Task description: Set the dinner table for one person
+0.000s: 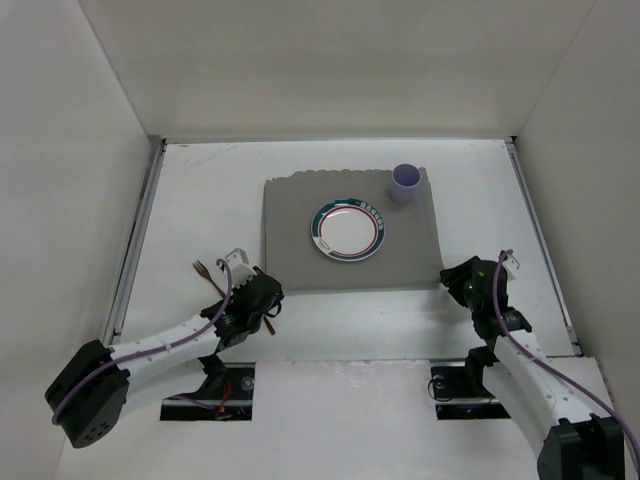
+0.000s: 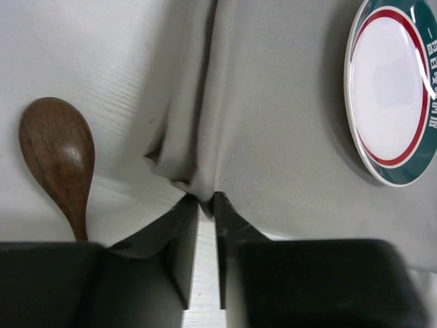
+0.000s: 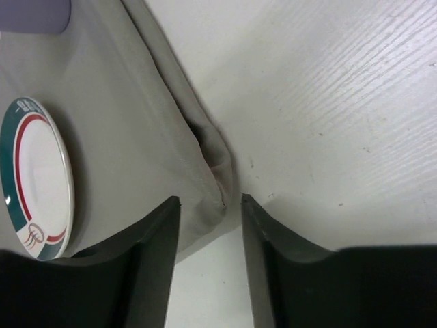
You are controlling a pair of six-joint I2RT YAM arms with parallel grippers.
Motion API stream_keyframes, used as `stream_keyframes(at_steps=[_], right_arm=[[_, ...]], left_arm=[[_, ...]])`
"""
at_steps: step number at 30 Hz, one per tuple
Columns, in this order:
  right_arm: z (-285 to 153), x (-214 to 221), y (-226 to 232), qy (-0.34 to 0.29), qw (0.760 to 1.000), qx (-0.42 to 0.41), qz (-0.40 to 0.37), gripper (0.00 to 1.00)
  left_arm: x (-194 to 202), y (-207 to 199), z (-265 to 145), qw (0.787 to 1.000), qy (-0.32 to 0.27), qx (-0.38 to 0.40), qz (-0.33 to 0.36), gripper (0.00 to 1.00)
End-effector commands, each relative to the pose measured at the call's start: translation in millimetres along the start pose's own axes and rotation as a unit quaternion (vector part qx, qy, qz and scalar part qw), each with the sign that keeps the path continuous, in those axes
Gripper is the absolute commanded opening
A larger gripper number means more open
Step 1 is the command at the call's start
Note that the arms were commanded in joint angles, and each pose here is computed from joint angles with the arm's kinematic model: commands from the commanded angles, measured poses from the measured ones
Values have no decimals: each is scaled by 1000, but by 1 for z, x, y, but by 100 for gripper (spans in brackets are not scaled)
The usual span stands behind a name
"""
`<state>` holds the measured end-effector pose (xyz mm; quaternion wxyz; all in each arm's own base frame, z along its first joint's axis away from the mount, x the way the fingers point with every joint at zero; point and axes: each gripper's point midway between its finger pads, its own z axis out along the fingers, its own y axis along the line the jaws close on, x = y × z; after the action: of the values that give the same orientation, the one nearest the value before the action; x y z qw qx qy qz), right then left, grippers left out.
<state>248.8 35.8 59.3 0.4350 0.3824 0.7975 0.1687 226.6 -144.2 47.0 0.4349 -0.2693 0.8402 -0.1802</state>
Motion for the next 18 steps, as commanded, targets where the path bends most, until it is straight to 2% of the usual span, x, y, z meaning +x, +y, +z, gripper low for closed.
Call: stream_keyframes(at_steps=[1, 5, 12, 14, 16, 18], right_arm=[[-7, -26, 16, -36, 999, -10, -13, 51], [-15, -37, 22, -62, 998, -15, -25, 58], [-16, -20, 58, -38, 995, -52, -79, 58], [-19, -21, 72, -48, 992, -61, -98, 53], [-23, -22, 85, -67, 988, -76, -114, 41], [-27, -21, 101, -75, 984, -98, -129, 26]], left_arm=[[-14, 3, -5, 999, -26, -19, 6, 20], [-30, -5, -12, 999, -53, -11, 2, 33], [-70, -29, -25, 991, -116, -17, 62, 36], [-82, -22, -27, 986, -129, -50, 88, 36], [-90, -8, -29, 982, -129, -88, 102, 36], [-92, 5, -32, 979, -113, -120, 118, 34]])
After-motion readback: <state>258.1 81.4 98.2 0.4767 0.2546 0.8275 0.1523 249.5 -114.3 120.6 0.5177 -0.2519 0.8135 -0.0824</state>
